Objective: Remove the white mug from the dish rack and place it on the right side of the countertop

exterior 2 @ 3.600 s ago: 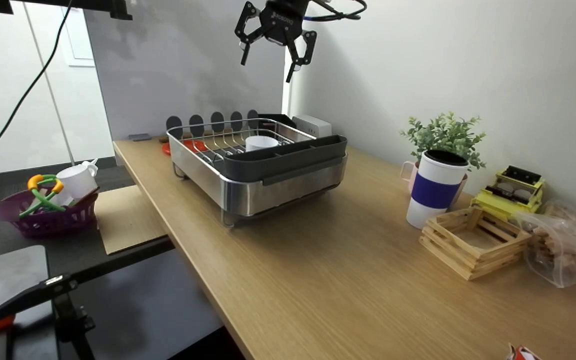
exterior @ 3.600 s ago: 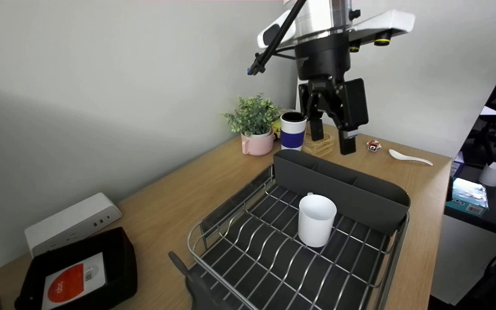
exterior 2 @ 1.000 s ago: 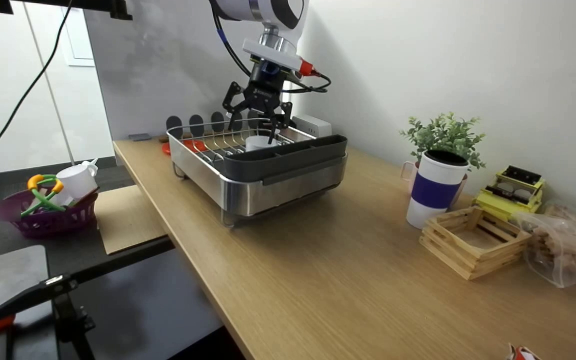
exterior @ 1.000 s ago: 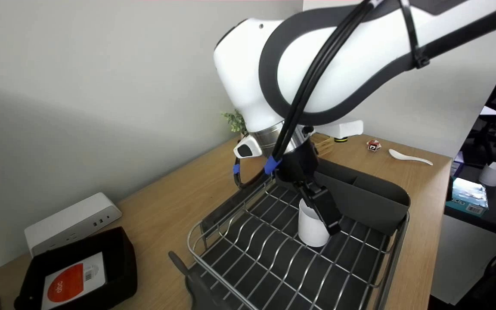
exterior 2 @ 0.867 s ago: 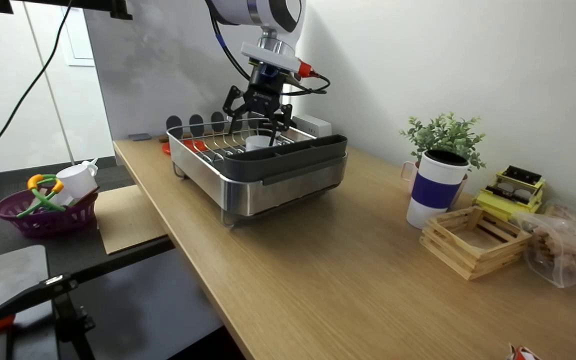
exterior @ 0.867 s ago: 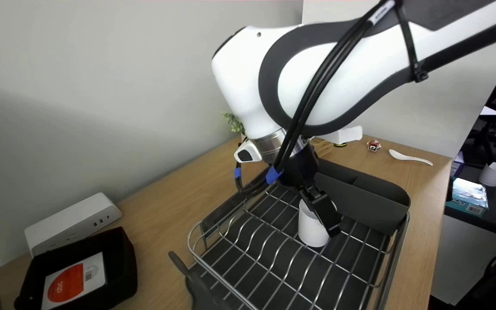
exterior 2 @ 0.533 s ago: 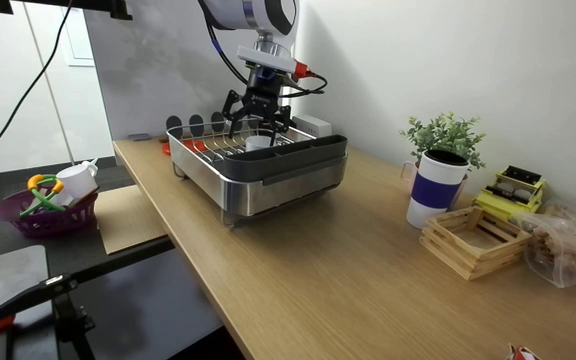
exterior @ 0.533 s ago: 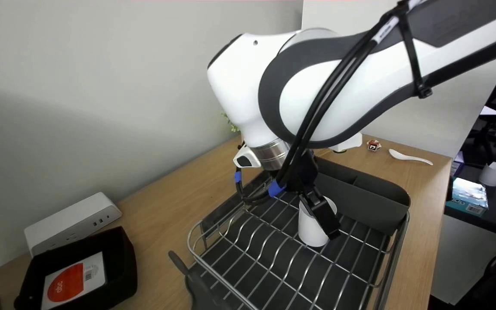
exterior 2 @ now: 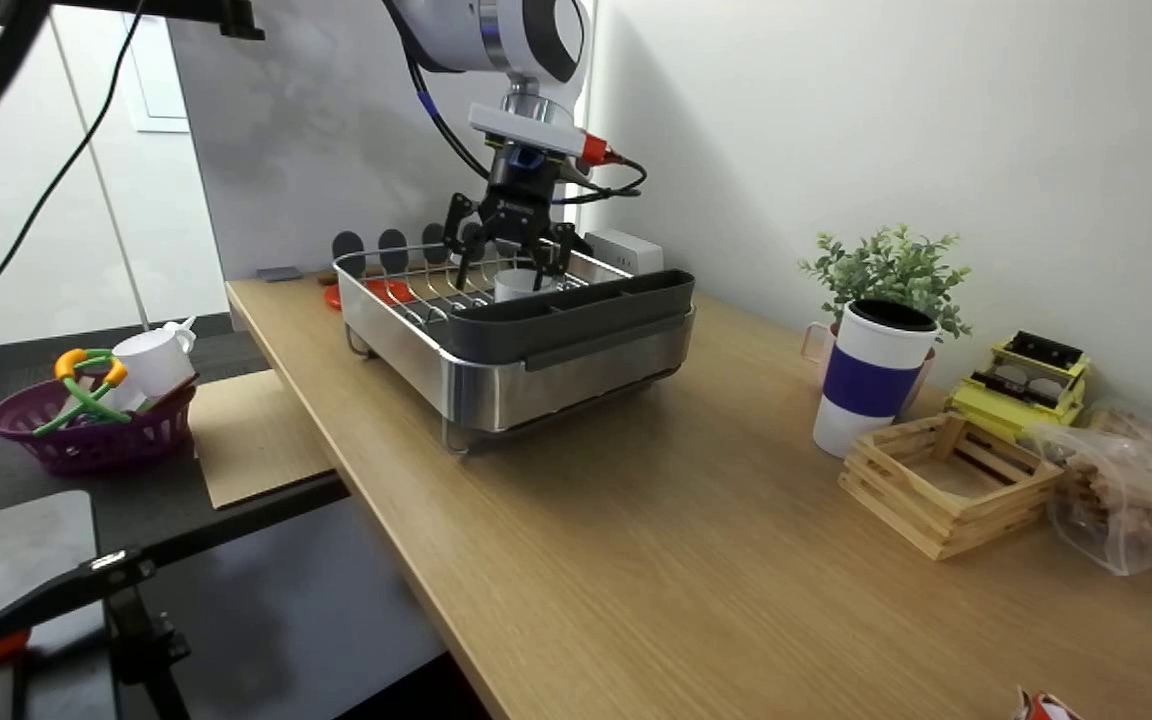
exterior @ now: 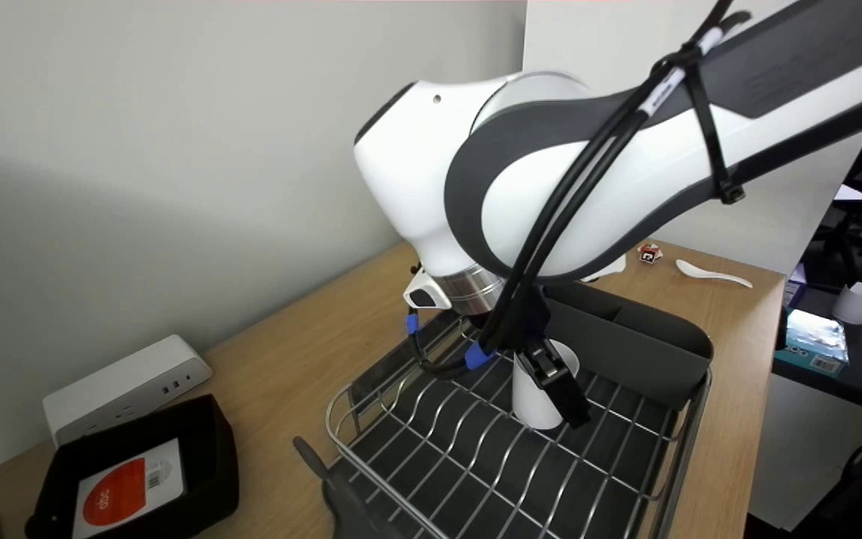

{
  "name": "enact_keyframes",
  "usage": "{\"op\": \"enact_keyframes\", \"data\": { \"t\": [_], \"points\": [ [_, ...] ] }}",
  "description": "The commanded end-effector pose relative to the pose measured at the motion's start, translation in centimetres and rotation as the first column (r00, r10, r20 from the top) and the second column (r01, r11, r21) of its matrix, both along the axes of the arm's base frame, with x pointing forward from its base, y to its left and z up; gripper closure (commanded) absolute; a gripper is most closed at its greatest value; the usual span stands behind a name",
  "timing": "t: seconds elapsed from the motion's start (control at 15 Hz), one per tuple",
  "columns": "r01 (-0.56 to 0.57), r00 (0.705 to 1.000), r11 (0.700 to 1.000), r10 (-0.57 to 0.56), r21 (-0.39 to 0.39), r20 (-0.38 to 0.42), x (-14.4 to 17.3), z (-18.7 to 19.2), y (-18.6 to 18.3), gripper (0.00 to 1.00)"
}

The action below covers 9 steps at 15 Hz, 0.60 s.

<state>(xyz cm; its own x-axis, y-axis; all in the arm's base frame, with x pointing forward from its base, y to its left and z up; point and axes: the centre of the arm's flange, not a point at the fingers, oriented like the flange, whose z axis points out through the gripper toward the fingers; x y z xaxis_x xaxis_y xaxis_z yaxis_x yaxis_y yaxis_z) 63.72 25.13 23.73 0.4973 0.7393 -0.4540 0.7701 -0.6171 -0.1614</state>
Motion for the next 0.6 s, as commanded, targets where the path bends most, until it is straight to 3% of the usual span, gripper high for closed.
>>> {"op": "enact_keyframes", "data": {
  "t": [0.0,0.53],
  "points": [
    [-0.015,1.0,1.0,0.015,-0.006,0.011,0.67,-0.6,0.21,0.4],
    [-0.017,1.0,1.0,0.018,-0.014,0.024,1.19,0.1,0.48,0.96]
  ]
}}
